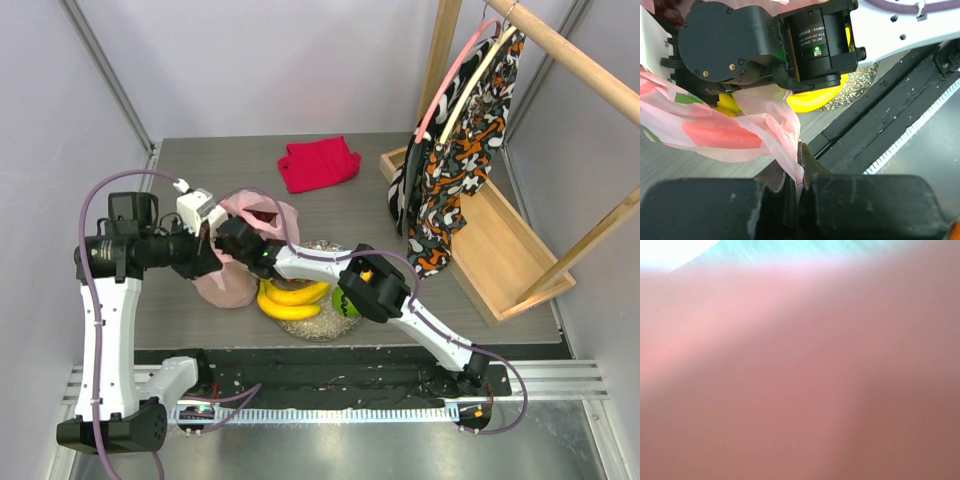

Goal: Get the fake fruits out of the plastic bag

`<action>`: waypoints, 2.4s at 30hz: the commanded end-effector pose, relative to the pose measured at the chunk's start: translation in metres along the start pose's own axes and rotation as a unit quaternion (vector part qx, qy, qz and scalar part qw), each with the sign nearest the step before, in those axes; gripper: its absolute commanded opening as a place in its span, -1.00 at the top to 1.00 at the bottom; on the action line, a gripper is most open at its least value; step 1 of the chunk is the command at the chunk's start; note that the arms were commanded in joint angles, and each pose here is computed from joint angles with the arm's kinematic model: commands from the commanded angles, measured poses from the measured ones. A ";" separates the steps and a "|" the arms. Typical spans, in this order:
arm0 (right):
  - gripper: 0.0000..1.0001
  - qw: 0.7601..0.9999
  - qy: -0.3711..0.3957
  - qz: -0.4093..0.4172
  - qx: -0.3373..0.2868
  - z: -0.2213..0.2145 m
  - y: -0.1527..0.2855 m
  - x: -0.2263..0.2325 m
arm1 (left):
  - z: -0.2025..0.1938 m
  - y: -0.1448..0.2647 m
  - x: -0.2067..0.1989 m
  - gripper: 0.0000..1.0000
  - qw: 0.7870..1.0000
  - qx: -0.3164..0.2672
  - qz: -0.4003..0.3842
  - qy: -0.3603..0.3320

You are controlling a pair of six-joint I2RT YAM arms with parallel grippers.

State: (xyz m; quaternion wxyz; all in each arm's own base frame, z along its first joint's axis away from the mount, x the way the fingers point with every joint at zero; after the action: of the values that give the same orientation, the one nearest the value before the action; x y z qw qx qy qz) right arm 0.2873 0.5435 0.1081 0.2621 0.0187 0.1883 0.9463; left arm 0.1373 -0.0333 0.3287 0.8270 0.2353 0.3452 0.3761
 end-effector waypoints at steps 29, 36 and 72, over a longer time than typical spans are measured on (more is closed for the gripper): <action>0.53 0.993 0.045 0.086 -0.061 0.134 0.169 -0.069 | 0.036 -0.019 0.034 1.00 0.980 -0.127 0.133 0.072; 0.57 0.984 0.080 0.136 -0.087 0.136 0.254 -0.072 | 0.056 -0.020 0.048 1.00 0.974 -0.136 0.169 0.068; 0.37 0.831 0.394 0.387 0.069 -0.067 0.315 -0.020 | 0.048 -0.031 0.049 1.00 0.976 -0.130 0.127 0.122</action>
State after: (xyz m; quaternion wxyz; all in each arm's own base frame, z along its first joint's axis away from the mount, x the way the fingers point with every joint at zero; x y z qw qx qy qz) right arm 0.1418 0.2572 0.1751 -0.2023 -0.2534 0.3238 0.8888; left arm 0.2058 -0.0208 0.3162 0.7405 0.1400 0.3669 0.5453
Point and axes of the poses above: each gripper's point midway between its finger pads, its own y axis back along the fingers, its own x axis along the line the jaws close on, z = x × y, the point moved 9 cm from there along y, back along the fingers, and after that the axes turned 12 degrees about y, right-handed, at the moved point
